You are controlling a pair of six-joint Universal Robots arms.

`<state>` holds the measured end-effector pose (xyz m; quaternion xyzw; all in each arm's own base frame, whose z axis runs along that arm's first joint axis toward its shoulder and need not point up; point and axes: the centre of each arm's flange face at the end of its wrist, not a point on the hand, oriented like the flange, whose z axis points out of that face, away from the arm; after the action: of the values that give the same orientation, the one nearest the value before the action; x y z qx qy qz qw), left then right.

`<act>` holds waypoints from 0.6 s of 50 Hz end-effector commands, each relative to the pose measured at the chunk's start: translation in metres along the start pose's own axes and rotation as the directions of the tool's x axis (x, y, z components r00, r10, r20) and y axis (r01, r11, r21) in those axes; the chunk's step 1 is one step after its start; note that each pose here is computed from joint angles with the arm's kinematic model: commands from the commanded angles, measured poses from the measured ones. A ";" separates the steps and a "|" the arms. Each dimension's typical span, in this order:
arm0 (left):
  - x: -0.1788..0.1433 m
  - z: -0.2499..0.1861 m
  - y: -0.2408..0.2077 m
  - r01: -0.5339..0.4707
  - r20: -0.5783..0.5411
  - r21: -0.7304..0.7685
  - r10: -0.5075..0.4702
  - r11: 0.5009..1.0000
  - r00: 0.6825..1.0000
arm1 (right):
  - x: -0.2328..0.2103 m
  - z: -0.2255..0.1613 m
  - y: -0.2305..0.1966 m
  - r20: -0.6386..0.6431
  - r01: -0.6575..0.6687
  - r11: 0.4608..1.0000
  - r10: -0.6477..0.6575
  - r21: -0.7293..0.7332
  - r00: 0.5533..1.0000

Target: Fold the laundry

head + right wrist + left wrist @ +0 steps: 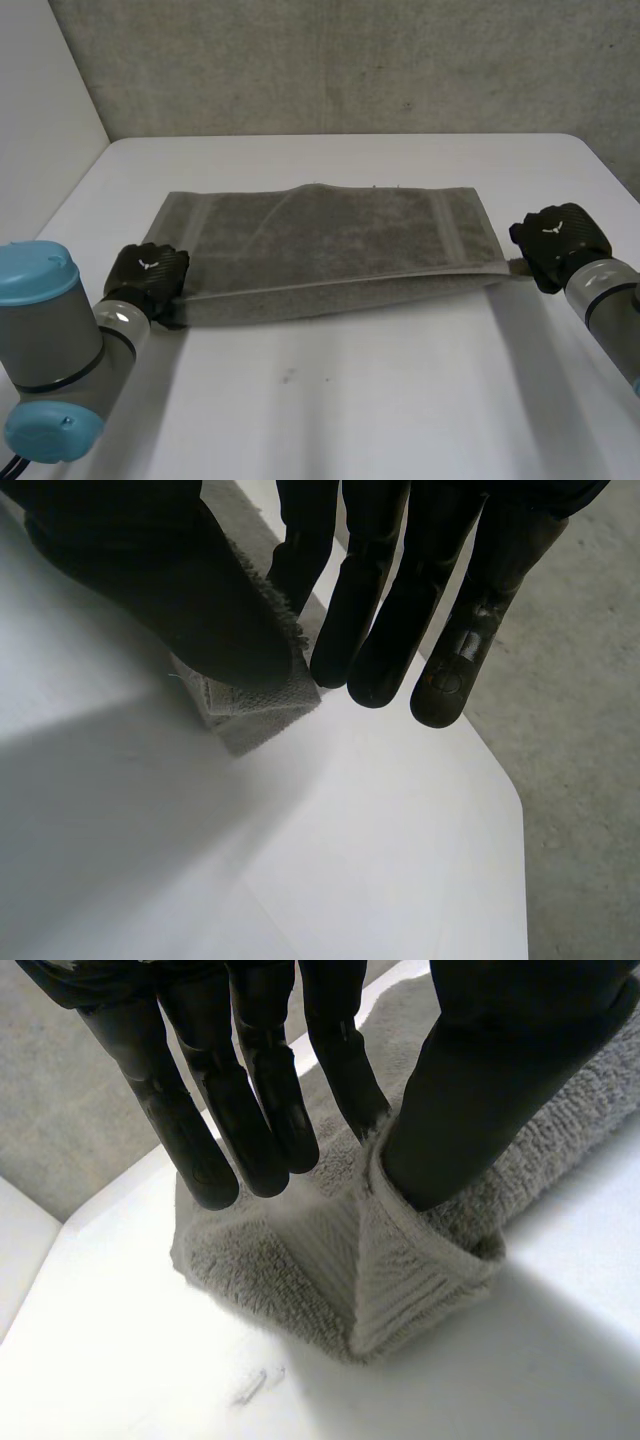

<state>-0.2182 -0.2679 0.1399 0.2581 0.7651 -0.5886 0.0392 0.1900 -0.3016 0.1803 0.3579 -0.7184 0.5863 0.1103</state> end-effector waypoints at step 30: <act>-0.059 -0.052 -0.119 -0.002 0.039 0.254 -0.008 0.967 0.999 | 0.062 -0.040 -0.070 -0.131 0.087 0.991 -0.073 0.105 0.989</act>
<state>-0.2046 -0.2702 0.2057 0.2366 0.7370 -0.6316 0.0441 0.1822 -0.3090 0.2169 0.3285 -0.7043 0.6181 0.1186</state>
